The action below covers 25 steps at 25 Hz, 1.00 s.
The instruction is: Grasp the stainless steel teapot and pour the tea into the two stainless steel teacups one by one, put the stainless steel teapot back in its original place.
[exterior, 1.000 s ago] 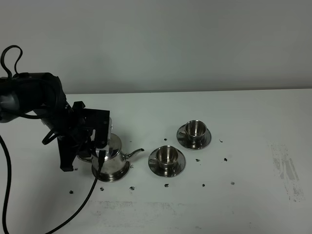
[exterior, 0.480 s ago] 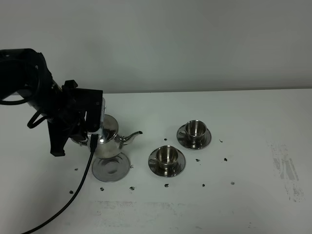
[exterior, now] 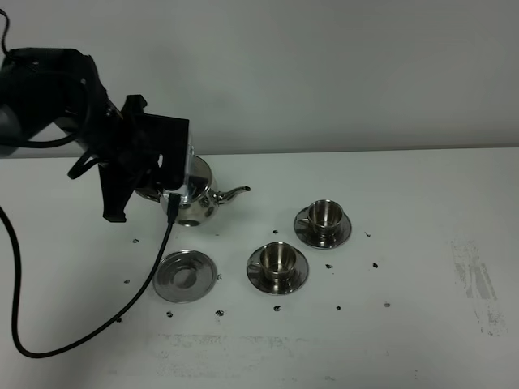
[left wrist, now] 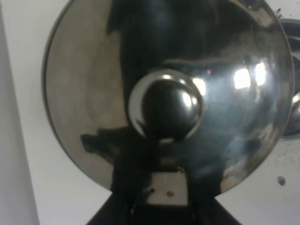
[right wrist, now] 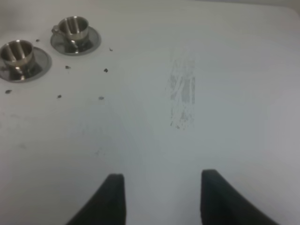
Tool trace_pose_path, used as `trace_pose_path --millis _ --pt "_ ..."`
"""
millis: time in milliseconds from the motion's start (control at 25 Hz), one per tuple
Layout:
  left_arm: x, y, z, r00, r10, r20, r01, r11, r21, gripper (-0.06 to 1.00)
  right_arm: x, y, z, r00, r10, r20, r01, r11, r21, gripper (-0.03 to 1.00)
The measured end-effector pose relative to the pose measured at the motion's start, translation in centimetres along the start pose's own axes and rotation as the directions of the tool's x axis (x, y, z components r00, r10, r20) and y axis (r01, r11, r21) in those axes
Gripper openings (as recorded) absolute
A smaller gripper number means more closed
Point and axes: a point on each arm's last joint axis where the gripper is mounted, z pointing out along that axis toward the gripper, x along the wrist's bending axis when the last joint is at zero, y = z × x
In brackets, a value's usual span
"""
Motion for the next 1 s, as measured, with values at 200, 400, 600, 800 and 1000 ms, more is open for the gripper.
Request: trace_pose_path --millis 200,400,600,800,1000 --pt "-0.1 1.6 1.9 0.996 0.087 0.011 -0.087 0.996 0.016 0.22 0.0 0.0 0.0 1.000 0.000 0.000 0.000 1.000 0.000 0.36" --pt "0.0 2.1 2.3 0.983 0.184 -0.014 -0.183 0.981 0.057 0.22 0.0 0.0 0.0 1.000 0.000 -0.001 0.000 1.000 0.000 0.36" --pt "0.1 2.0 2.3 0.953 0.302 -0.012 -0.300 0.950 0.084 0.22 0.0 0.0 0.0 1.000 0.000 -0.001 0.000 1.000 0.000 0.36" --pt "0.3 2.3 2.3 0.925 0.379 -0.034 -0.375 0.923 0.086 0.22 0.0 0.0 0.0 1.000 0.000 -0.001 0.000 1.000 0.000 0.36" --pt "0.6 2.4 3.0 0.911 0.408 -0.057 -0.401 0.910 0.107 0.22 0.0 0.0 0.0 1.000 0.000 -0.001 0.000 1.000 0.000 0.36"
